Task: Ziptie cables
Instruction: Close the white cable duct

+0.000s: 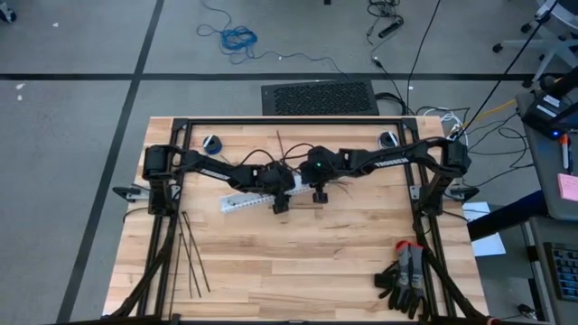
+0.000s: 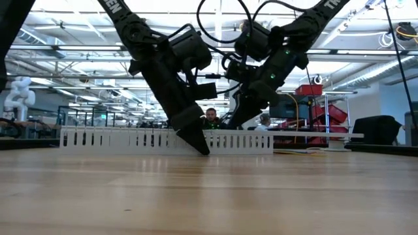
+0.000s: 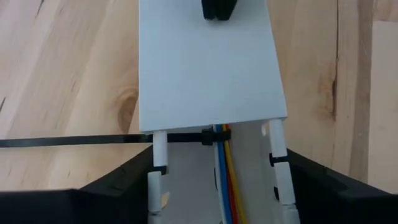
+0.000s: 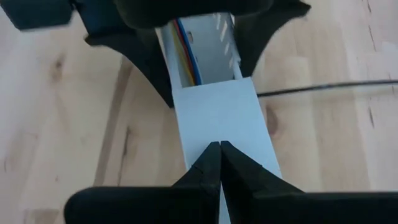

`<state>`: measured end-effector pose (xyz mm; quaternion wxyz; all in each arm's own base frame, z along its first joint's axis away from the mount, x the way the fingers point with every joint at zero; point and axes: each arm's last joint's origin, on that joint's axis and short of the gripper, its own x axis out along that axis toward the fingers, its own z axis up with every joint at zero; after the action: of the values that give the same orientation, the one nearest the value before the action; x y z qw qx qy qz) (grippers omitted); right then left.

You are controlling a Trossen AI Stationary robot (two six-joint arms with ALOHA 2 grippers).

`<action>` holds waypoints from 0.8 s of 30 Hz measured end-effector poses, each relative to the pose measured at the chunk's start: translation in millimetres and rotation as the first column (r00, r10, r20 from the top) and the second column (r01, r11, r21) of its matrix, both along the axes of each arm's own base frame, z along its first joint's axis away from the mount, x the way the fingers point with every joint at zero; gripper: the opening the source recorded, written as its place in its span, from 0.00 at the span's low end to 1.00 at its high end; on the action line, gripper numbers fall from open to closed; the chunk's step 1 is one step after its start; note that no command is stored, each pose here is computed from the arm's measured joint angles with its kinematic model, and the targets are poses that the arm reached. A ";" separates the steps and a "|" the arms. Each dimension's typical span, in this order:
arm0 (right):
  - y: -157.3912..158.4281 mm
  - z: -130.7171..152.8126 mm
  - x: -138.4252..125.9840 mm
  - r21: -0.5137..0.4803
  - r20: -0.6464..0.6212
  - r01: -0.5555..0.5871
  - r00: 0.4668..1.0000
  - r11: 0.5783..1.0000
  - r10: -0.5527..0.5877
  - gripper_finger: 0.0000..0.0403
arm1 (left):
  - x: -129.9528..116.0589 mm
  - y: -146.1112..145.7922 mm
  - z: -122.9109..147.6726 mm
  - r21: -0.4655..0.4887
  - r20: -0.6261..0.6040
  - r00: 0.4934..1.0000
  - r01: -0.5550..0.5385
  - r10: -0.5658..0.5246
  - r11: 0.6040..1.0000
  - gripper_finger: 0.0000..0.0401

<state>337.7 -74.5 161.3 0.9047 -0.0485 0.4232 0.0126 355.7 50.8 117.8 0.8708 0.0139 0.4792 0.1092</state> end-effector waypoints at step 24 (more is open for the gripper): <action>20.0 -8.7 14.7 0.062 0.154 -0.120 0.982 0.991 0.109 0.00 | 3.3 0.1 -3.8 -0.019 0.031 0.999 -0.015 0.015 1.000 0.64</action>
<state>352.4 -54.5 152.6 0.9329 -0.0415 0.3496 0.0760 359.0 50.9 114.0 0.8775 0.0005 0.4664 0.1116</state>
